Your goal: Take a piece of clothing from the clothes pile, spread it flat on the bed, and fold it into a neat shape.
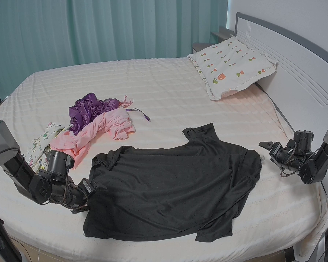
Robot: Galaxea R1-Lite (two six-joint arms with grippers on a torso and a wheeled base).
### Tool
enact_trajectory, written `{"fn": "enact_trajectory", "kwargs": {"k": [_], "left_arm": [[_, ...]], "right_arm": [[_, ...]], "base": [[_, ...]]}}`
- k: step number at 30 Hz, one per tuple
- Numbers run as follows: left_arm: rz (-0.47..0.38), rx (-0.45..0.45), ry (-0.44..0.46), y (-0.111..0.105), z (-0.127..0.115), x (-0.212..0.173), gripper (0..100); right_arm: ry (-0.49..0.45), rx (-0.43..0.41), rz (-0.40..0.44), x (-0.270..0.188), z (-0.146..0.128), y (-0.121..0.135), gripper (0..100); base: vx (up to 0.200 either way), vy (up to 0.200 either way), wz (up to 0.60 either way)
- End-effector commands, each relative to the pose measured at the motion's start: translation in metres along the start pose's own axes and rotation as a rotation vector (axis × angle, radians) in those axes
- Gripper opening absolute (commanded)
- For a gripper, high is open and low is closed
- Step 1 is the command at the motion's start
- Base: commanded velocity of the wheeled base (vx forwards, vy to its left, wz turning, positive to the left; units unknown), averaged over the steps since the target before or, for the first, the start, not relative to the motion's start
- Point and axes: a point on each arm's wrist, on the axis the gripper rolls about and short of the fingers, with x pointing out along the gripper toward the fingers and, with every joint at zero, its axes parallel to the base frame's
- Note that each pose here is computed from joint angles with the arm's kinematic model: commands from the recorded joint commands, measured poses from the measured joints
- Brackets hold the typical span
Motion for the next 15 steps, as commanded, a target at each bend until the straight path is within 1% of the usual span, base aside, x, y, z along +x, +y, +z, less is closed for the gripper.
{"fn": "enact_trajectory", "kwargs": {"k": [1, 3, 5, 7, 8, 10, 11, 12, 14, 15], "left_arm": [[-0.037, 0.011, -0.03, -0.006, 0.0, -0.014, 100], [-0.044, 0.011, -0.036, -0.007, 0.0, -0.017, 100], [-0.07, 0.017, -0.055, -0.012, 0.001, -0.026, 100], [-0.079, 0.021, -0.06, -0.014, 0.0, -0.03, 100], [-0.078, 0.021, -0.059, -0.014, -0.001, -0.032, 100], [-0.073, 0.02, -0.054, -0.013, -0.002, -0.036, 100], [-0.073, 0.02, -0.054, -0.013, -0.002, -0.036, 100], [-0.06, 0.017, -0.041, -0.012, -0.005, -0.038, 100], [-0.033, 0.018, -0.023, -0.004, -0.011, -0.039, 100], [-0.031, 0.018, -0.024, -0.003, -0.012, -0.039, 100]], "right_arm": [[-0.003, -0.001, 0.006, -0.008, 0.005, 0.007, 100], [0.014, -0.002, 0.006, -0.006, 0.001, 0.009, 100], [0.042, -0.018, 0.023, -0.005, -0.01, 0.021, 100], [0.056, -0.023, 0.013, -0.009, -0.014, 0.025, 100], [0.06, -0.024, 0.009, -0.013, -0.014, 0.029, 100], [0.099, -0.028, 0.0, -0.024, -0.02, 0.037, 100], [0.099, -0.028, 0.0, -0.024, -0.02, 0.037, 100], [0.134, -0.027, -0.007, -0.04, -0.026, 0.041, 100], [0.168, -0.027, -0.008, -0.055, -0.037, 0.041, 100], [0.171, -0.026, -0.009, -0.056, -0.038, 0.041, 100]], "base": [[0.0, 0.0, 0.0], [0.0, 0.0, 0.0], [0.0, 0.0, 0.0], [0.0, 0.0, 0.0], [-0.2, 0.0, 0.0], [-0.2, 0.0, 0.0], [-0.2, 0.0, 0.0], [-0.2, 0.0, 0.0], [-0.2, 0.0, 0.0], [-0.2, 0.0, 0.0]]}}
